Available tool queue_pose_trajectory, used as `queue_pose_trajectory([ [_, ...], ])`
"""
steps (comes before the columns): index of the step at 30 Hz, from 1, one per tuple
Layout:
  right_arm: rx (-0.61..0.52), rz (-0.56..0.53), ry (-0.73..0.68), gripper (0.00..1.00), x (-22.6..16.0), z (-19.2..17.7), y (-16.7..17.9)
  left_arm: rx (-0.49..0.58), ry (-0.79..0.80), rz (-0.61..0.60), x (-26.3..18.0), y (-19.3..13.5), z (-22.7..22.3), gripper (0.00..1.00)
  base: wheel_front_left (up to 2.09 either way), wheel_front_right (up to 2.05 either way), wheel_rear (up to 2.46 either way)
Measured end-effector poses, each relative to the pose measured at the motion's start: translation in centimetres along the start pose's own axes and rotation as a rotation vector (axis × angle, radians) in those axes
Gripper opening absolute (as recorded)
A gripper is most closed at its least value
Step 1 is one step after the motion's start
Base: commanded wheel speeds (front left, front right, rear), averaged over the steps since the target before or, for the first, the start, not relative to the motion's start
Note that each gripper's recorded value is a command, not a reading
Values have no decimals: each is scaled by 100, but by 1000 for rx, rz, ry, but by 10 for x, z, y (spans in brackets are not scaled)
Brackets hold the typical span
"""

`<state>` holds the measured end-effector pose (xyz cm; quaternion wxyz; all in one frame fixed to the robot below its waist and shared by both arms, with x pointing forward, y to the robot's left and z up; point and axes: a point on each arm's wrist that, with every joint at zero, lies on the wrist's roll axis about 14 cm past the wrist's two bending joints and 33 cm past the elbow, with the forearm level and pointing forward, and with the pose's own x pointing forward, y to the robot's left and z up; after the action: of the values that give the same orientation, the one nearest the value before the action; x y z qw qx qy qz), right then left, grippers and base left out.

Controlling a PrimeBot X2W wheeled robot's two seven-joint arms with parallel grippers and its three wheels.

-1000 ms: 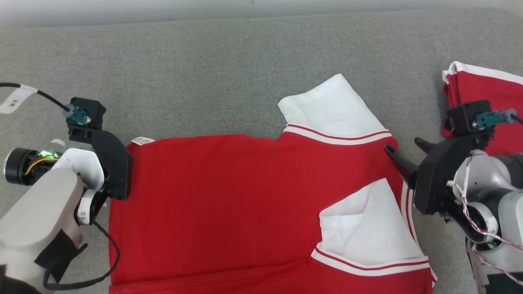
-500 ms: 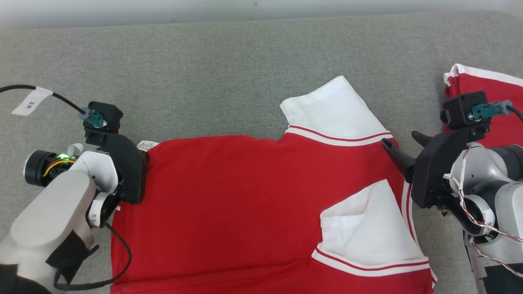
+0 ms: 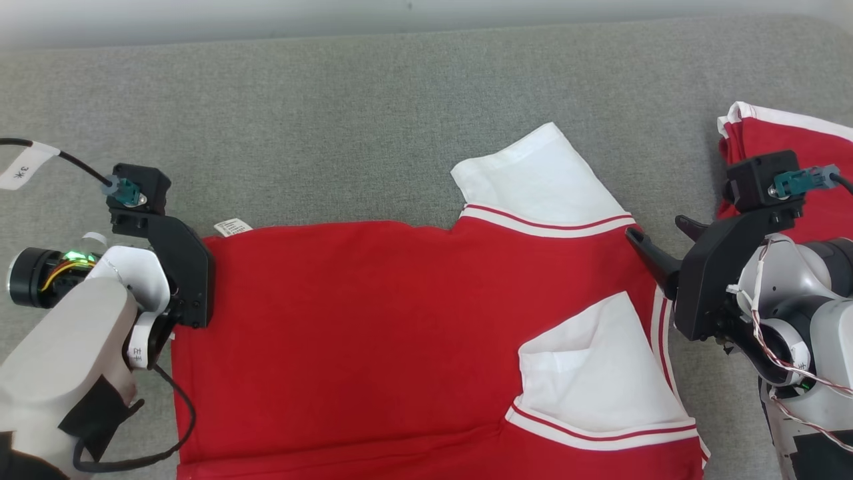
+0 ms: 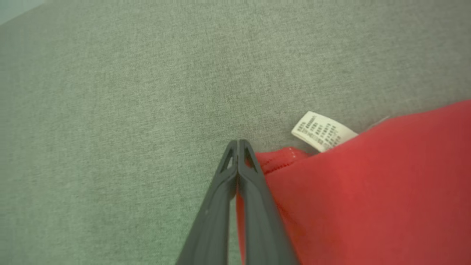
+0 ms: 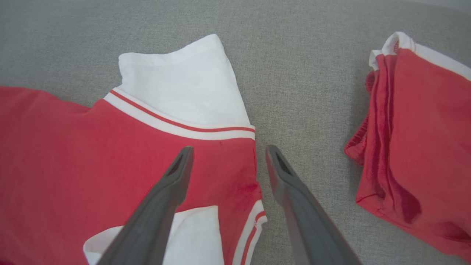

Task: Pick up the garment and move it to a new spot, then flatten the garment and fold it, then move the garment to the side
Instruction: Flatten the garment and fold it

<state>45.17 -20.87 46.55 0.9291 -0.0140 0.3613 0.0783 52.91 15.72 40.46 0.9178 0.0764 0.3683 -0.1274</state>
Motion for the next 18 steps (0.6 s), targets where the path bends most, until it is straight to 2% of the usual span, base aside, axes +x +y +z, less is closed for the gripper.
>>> queue_pose_trajectory([
  [12, -5, 12, -3, 100, -3, 4, 5, -19, -33, 33, -12, 9, 4, 0, 0, 0, 0],
  [16, 10, -18, -31, 100, 4, 27, -4, -75, -52, 5, -6, 4, 8, 0, 0, 0, 0],
  [18, 16, -34, -49, 100, 10, 44, -7, -137, -62, -24, -2, 0, 9, 0, 0, 0, 0],
])
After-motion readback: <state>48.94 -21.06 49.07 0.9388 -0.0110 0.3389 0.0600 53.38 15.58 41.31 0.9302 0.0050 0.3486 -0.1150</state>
